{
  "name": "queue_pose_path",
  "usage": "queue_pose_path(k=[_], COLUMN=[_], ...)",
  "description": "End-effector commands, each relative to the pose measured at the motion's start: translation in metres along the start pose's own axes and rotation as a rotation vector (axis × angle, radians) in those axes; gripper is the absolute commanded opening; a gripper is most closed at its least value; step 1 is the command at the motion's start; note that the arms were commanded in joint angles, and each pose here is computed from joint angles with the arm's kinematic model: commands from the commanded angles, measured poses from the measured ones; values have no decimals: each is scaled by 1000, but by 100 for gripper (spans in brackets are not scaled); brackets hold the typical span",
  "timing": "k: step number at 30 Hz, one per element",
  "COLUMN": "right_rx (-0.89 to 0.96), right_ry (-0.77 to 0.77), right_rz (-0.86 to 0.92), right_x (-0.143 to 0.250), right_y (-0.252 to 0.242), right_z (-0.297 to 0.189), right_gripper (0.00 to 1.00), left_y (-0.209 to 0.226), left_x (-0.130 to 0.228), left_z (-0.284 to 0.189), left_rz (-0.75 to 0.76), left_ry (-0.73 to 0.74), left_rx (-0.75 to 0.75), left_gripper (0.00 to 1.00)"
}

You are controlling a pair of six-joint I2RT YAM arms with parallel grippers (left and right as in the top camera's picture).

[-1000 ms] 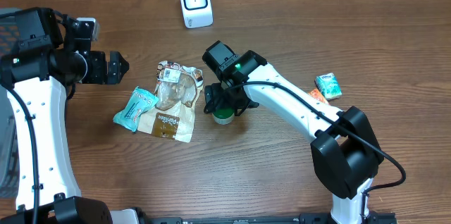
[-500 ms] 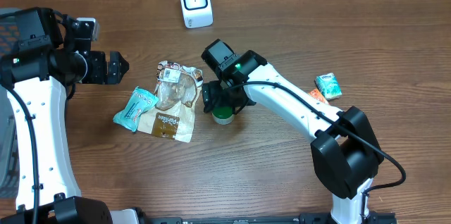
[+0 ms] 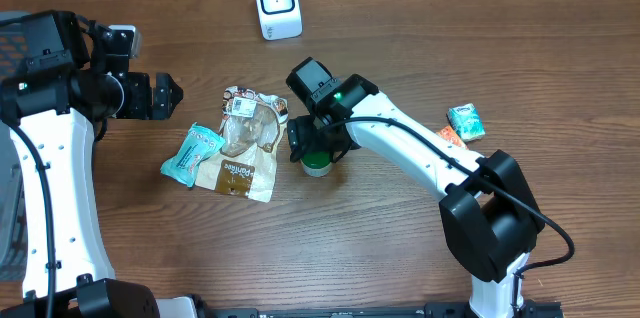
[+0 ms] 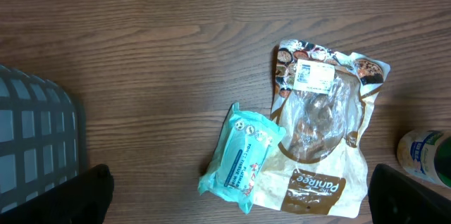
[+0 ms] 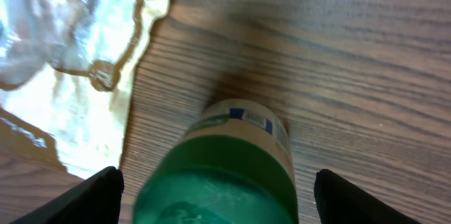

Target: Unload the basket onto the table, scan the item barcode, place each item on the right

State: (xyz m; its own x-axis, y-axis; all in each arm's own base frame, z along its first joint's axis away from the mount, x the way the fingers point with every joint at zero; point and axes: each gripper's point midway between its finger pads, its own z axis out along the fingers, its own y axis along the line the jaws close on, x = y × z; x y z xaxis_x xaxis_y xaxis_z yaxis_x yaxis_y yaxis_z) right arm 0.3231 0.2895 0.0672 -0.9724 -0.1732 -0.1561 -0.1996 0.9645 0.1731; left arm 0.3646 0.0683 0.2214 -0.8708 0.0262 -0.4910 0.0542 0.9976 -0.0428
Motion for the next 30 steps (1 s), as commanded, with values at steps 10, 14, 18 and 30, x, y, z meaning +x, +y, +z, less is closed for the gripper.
queue_pose_path(k=[10,14,18,30], right_rx=[52,62,84,109], right_ry=[0,-1,-19,-51], right_rz=[-36,-90,-171,-693], right_x=[1,1,-4,-19], right_y=[-10,-13,-16,-11], right_z=[5,4,4,-9], right_gripper=[70,64,60,60], left_y=[-2,-2,-2,-2], left_x=[-8,-8,-8,-8], left_z=[-8,-8,-8,-8], left_rz=[21,21,21,21], left_ry=[-30,-30,-30,-30], left_rx=[4,4,4,4], left_gripper=[99,100,100,100])
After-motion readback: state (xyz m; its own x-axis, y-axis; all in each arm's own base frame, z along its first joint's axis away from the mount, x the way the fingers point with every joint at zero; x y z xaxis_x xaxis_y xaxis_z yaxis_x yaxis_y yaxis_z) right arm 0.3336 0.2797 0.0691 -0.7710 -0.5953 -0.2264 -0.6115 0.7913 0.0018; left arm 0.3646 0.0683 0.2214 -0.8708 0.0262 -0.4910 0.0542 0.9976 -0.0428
